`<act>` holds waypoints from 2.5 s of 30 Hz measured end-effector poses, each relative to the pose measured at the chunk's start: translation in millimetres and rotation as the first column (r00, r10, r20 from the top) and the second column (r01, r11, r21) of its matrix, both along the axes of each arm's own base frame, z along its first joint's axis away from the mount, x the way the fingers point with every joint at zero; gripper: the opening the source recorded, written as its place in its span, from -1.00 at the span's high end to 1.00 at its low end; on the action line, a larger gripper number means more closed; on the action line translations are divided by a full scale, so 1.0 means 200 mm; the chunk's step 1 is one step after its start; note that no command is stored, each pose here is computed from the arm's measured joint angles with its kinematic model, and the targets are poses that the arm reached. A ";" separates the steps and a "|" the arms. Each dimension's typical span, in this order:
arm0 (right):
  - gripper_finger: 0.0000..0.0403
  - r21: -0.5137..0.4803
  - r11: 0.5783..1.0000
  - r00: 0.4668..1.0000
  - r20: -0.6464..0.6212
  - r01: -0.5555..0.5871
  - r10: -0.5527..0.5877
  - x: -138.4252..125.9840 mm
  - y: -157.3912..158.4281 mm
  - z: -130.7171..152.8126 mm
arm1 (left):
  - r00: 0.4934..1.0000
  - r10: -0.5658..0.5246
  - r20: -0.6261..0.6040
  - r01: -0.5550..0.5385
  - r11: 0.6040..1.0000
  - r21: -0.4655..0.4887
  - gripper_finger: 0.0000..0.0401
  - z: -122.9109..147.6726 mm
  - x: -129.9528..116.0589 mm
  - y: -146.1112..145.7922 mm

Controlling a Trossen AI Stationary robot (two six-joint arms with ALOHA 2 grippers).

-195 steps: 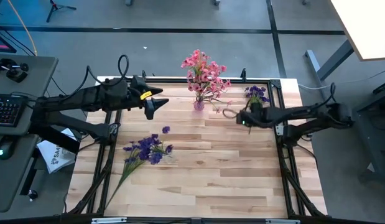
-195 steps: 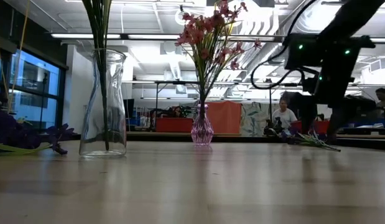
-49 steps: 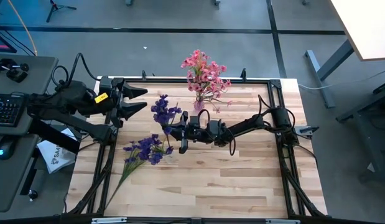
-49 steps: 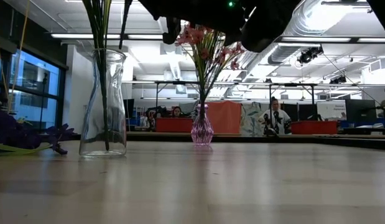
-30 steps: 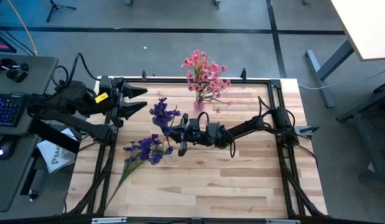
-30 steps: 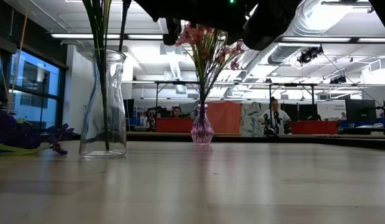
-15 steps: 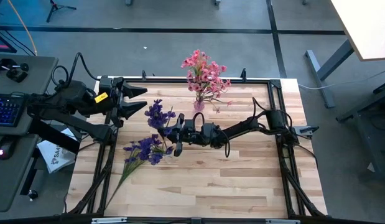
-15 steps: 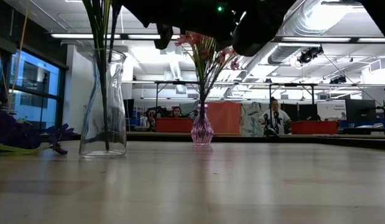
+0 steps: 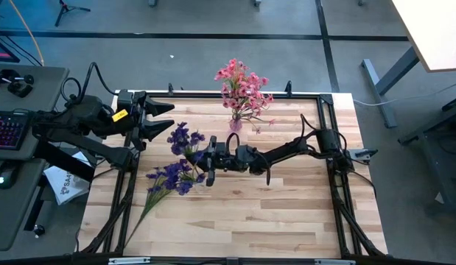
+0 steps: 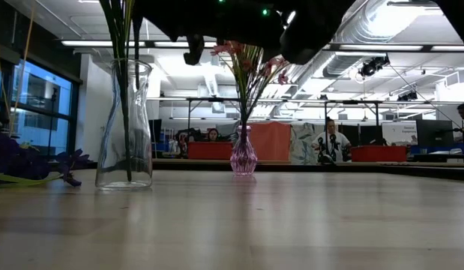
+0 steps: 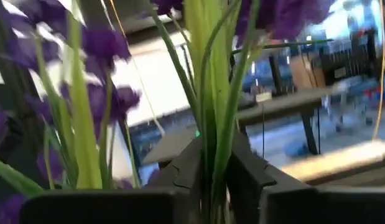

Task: Sort flowers into vase by color
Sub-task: Put the top purple flowers into the transparent vase, then put the purple flowers into the transparent vase

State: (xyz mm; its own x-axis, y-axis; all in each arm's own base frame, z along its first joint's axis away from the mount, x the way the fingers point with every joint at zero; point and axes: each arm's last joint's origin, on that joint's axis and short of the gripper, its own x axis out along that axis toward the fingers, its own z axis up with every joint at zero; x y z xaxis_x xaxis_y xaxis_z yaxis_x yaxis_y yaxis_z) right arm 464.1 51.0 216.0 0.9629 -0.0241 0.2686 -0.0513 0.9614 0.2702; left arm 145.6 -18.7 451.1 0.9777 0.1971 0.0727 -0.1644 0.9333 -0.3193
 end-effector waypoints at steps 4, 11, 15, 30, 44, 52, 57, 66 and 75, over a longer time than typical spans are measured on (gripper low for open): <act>0.50 0.002 1.000 0.995 -0.101 -0.003 0.003 -0.01 0.00 0.02 | 1.000 0.000 0.000 0.000 1.000 0.000 -0.39 0.00 0.00 0.00; 0.06 -0.029 1.000 0.970 -0.242 -0.009 0.002 -0.05 0.01 0.10 | 1.000 -0.001 -0.001 0.001 1.000 0.000 -0.39 0.00 0.00 0.00; -0.14 -0.084 0.996 0.935 -0.353 -0.037 0.005 -0.10 0.03 0.16 | 1.000 -0.005 -0.002 0.005 1.000 0.002 -0.39 0.00 0.00 0.00; -0.35 -0.107 0.988 0.698 -0.717 -0.112 0.001 -0.47 0.00 0.42 | 1.000 -0.025 0.011 0.025 0.999 0.027 -0.39 0.01 -0.10 0.02; -0.35 -0.204 0.970 0.575 -0.781 0.134 -0.244 -0.80 -0.09 0.62 | 0.609 -0.722 -0.328 0.301 0.593 -0.747 -0.39 -0.24 -0.16 -0.18; -0.35 -0.212 0.969 0.554 -0.795 0.130 -0.248 -0.79 -0.09 0.60 | 0.335 -0.680 -0.652 -0.116 0.657 -0.745 -0.39 -0.42 -0.25 -0.36; -0.35 -0.223 0.965 0.548 -0.794 0.138 -0.262 -0.78 -0.09 0.59 | 0.130 -0.420 -0.898 -0.385 0.813 -0.436 -0.39 -0.64 -0.26 -0.45; -0.35 -0.231 0.964 0.543 -0.797 0.131 -0.265 -0.78 -0.09 0.58 | -0.002 -0.361 -0.932 -0.501 0.807 -0.312 -0.39 -1.14 -0.16 -0.63; -0.35 -0.230 0.963 0.540 -0.797 0.143 -0.271 -0.77 -0.11 0.58 | -0.040 -0.294 -0.955 -0.561 0.797 -0.222 -0.39 -1.34 -0.12 -0.68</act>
